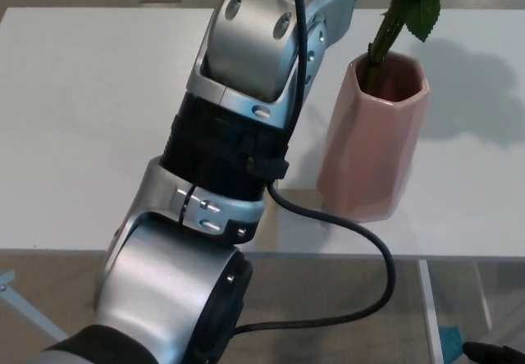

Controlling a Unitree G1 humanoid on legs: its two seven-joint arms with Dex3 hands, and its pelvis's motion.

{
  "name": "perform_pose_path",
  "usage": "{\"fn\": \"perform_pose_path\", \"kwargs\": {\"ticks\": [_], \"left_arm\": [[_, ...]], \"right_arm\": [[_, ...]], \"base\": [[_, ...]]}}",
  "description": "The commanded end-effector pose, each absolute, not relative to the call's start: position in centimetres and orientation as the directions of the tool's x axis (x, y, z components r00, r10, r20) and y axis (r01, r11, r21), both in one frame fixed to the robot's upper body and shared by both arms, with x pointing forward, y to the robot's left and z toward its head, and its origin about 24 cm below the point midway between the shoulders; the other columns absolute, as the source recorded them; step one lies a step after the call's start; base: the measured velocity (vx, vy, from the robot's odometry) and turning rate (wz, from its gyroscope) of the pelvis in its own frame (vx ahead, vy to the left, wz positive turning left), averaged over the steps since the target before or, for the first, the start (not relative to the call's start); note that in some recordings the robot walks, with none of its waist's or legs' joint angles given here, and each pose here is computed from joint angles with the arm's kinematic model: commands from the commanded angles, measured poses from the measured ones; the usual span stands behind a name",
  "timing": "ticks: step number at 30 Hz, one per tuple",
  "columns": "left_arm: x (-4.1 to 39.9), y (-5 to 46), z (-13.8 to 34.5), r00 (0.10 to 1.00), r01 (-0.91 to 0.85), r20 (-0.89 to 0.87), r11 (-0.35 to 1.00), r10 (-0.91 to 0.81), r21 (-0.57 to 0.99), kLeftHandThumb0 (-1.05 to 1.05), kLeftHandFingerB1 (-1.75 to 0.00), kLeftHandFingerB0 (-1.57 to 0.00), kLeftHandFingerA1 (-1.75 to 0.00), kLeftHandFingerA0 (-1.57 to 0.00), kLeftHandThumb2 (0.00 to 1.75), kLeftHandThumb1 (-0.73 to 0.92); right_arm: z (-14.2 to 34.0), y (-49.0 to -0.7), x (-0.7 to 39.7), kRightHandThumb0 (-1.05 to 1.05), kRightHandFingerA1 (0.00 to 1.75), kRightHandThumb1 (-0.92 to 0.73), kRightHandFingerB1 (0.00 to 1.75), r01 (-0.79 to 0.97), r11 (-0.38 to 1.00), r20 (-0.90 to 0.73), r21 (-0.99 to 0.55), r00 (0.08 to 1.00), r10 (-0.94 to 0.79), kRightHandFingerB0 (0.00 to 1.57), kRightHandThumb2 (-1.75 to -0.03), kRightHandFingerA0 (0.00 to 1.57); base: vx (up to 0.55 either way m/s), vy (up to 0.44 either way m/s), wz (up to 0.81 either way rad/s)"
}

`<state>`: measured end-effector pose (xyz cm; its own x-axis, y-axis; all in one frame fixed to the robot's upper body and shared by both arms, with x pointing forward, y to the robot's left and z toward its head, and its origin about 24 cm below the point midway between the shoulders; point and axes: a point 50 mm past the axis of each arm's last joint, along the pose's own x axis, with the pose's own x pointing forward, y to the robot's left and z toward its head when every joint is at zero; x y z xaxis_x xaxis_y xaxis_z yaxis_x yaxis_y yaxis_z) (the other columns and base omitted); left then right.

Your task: Use the left hand to pick up the rose and then lift and insert it into the pink vase.

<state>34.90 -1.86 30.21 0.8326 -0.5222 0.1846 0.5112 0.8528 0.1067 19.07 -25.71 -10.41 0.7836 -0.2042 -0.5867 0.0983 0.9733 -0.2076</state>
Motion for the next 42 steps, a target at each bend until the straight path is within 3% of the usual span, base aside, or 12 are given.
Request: {"fn": "perform_pose_path", "kwargs": {"ticks": [1,9,20,29,42], "left_arm": [[34.7,-2.7,29.2,0.829,0.519,0.182,0.849,-0.528,0.099,-0.17,-0.88,-0.80,-1.49,-0.88,0.70,0.78],[34.2,-3.2,28.7,0.820,0.535,0.185,0.840,-0.542,0.090,-0.18,-0.98,-0.78,-1.50,-0.82,0.71,0.76],[34.0,-3.5,29.9,0.803,0.548,0.209,0.830,-0.558,0.108,-0.17,-0.97,-0.76,-1.50,-0.83,0.69,0.78],[33.5,-3.7,30.8,0.800,0.544,0.230,0.832,-0.554,0.109,-0.18,-0.76,-0.81,-1.50,-0.80,0.68,0.78],[33.1,-4.1,32.0,0.793,0.533,0.251,0.832,-0.555,0.157,-0.19,-0.75,-0.81,-1.52,-0.77,0.67,0.78]], "right_arm": [[-10.6,-25.8,18.8,-0.22,0.51,-0.63,0.47,0.100,0.976,-0.599,-0.194,0.775,-0.199,0.56,-0.58,0.61],[-10.5,-25.8,19.0,-0.22,0.51,-0.63,0.47,0.103,0.977,-0.601,-0.186,0.775,-0.196,0.55,-0.58,0.61],[-10.5,-25.9,19.0,-0.21,0.51,-0.63,0.47,0.104,0.977,-0.600,-0.188,0.775,-0.198,0.55,-0.58,0.61],[-10.6,-25.9,18.9,-0.21,0.51,-0.63,0.47,0.109,0.976,-0.604,-0.189,0.771,-0.203,0.55,-0.58,0.61],[-10.5,-25.9,19.1,-0.21,0.51,-0.63,0.47,0.111,0.976,-0.603,-0.187,0.771,-0.203,0.55,-0.58,0.61]], "base": [[0.00,0.000,0.00],[0.00,0.000,0.00],[0.00,0.000,0.00],[0.00,0.000,0.00],[0.00,0.000,0.00]]}}
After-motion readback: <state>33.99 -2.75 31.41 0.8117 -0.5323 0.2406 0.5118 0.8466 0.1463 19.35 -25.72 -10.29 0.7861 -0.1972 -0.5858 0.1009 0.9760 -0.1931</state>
